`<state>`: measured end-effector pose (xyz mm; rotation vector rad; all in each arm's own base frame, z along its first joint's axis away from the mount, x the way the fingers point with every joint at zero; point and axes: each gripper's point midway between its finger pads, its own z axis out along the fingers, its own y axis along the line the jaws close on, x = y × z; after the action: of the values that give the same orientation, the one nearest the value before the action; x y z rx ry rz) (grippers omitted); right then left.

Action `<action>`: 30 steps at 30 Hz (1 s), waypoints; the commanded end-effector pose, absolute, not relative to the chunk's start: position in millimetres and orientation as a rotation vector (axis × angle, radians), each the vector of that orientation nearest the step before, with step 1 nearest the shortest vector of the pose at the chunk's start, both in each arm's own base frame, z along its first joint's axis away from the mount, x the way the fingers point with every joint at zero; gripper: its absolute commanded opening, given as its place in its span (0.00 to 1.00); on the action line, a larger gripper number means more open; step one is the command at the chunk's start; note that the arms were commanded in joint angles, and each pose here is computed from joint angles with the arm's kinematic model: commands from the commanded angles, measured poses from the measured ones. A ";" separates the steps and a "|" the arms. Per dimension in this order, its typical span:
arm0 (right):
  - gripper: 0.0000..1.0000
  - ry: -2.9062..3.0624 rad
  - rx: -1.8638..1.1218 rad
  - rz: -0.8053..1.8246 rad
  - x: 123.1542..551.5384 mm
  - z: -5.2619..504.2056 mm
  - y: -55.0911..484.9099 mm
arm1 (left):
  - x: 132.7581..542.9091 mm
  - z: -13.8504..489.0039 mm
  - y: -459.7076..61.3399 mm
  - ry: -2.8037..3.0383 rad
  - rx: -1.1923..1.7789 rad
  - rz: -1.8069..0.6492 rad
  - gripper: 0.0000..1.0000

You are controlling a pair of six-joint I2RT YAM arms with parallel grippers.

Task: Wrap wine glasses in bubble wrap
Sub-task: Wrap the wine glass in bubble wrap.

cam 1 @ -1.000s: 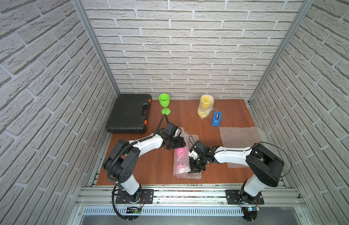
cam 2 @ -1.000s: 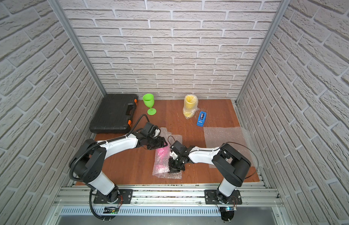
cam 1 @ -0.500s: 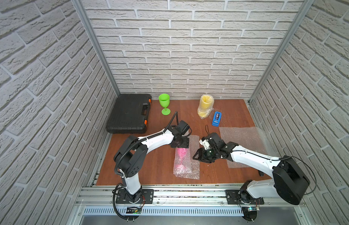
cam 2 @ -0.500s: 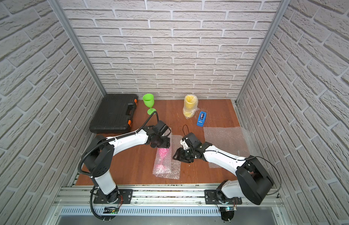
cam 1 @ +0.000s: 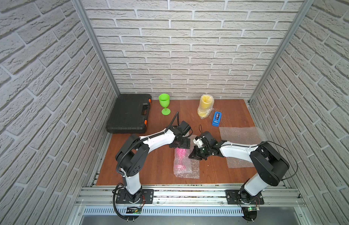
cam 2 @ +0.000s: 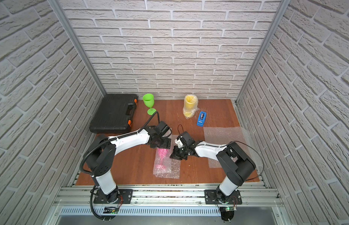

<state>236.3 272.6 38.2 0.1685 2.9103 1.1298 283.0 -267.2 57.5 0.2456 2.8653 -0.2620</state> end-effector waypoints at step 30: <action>0.06 2.961 0.294 1.052 231.0 25.8 239.4 | 270.1 68.6 -288.5 2.737 0.110 -0.749 0.90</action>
<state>231.9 244.7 19.6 0.3082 2.9669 1.0716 270.4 -282.4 80.7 0.1099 2.7087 -0.7557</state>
